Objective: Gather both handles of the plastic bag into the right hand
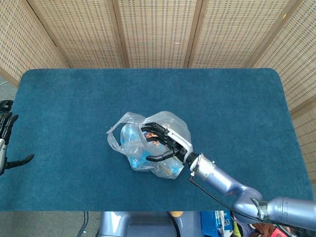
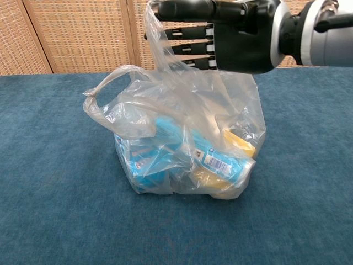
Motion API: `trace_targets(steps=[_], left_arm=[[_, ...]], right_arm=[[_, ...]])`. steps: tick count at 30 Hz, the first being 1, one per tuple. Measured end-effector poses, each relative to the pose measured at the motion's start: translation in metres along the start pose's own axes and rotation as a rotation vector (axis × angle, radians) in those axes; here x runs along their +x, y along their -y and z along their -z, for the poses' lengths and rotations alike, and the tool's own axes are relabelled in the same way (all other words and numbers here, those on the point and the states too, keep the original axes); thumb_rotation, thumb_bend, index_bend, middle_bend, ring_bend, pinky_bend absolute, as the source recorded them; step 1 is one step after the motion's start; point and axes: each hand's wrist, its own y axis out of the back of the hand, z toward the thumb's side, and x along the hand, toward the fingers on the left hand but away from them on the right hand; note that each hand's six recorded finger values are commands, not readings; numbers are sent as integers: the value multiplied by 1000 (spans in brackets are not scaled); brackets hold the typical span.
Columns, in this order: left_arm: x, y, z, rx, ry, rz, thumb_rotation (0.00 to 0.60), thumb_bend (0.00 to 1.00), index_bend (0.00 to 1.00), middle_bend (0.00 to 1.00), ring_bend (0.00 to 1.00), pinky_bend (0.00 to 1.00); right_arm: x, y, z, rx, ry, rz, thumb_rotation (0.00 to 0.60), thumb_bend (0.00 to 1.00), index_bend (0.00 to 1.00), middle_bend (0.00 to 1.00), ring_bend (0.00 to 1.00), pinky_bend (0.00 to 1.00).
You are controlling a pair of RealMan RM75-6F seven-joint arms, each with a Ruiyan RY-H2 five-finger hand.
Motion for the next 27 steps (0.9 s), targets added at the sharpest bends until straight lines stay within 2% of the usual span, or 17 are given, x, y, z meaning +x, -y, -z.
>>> trace_targets(steps=[4, 10, 17, 21, 27], left_arm=[[0, 0, 0, 0, -1, 0, 600, 69, 0, 0, 0, 0], [1, 0, 0, -2, 0, 1, 600, 67, 0, 0, 0, 0], [2, 1, 2, -1, -3, 5, 600, 66, 0, 0, 0, 0], [4, 3, 1, 0, -1, 10, 600, 67, 0, 0, 0, 0], [8, 7, 0, 6, 8, 22, 600, 94, 0, 0, 0, 0]], right_arm=[[-10, 3, -7, -65, -7, -14, 600, 164, 228, 321, 153, 183], [-24, 2, -4, -104, 15, -19, 600, 305, 310, 409, 255, 183], [-34, -3, -1, -127, 36, -15, 600, 400, 376, 482, 321, 186], [-35, -5, 3, -121, 61, -14, 600, 463, 436, 522, 355, 283], [-29, -7, 3, -108, 82, -18, 600, 556, 424, 524, 369, 464]])
